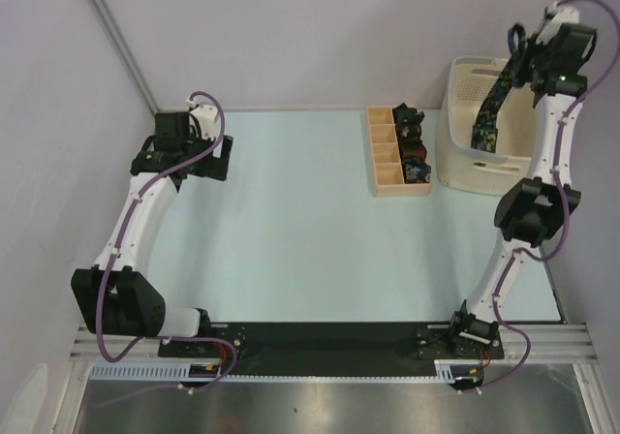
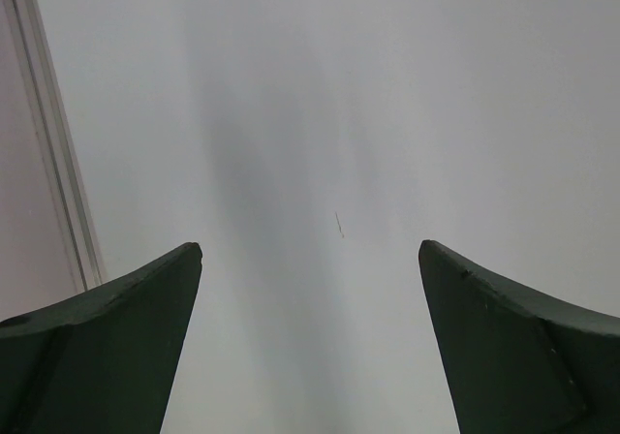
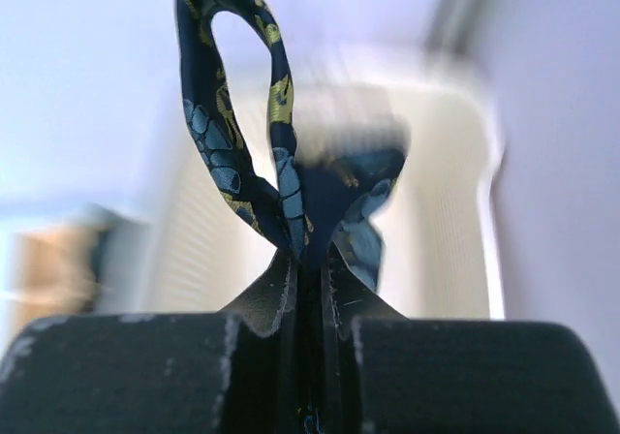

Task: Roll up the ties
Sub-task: Pick up the tie from the bin, then place the tie at the center of the board.

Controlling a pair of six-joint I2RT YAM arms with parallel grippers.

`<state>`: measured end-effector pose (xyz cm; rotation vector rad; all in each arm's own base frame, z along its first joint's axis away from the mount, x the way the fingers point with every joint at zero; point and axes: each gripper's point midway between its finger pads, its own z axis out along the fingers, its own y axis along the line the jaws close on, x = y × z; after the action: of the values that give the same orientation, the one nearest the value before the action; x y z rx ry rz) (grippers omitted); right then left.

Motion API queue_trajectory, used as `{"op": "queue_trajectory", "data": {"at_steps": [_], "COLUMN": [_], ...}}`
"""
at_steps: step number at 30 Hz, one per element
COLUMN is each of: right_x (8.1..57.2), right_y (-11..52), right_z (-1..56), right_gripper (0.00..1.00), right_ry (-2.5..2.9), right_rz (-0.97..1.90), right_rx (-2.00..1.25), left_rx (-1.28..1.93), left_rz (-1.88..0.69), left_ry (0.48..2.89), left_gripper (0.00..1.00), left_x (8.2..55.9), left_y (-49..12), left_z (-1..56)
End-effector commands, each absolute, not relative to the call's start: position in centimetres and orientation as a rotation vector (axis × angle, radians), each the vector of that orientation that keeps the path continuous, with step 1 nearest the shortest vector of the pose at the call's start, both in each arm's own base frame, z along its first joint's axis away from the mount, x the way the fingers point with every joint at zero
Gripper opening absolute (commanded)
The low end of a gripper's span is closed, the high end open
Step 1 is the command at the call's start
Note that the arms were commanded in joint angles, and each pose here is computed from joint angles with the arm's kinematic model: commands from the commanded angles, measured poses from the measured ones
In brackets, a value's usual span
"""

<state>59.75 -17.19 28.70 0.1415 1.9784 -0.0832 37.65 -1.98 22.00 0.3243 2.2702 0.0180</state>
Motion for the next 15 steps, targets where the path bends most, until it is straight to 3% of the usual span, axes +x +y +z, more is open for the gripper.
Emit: {"op": "queue_trajectory", "data": {"at_steps": [1, 5, 15], "right_x": [55.2, 50.3, 39.3], "right_y": [-10.1, -3.2, 17.9], "right_z": [47.2, 54.3, 62.5], "right_gripper": [0.0, 0.0, 0.0], "right_ry": [1.587, 1.435, 1.181], "right_rz": [0.096, 0.179, 0.507], "right_rx": [0.081, -0.059, -0.375], "left_rx": [0.296, 0.282, 0.294], "left_rz": [-0.009, -0.024, -0.08], "left_ry": [2.174, 2.142, 2.037], "left_gripper": [0.99, 0.99, 0.99], "left_x": [38.4, 38.1, 36.2], "left_y": [-2.3, -2.5, -3.4], "left_z": [25.0, 26.1, 28.3]}}
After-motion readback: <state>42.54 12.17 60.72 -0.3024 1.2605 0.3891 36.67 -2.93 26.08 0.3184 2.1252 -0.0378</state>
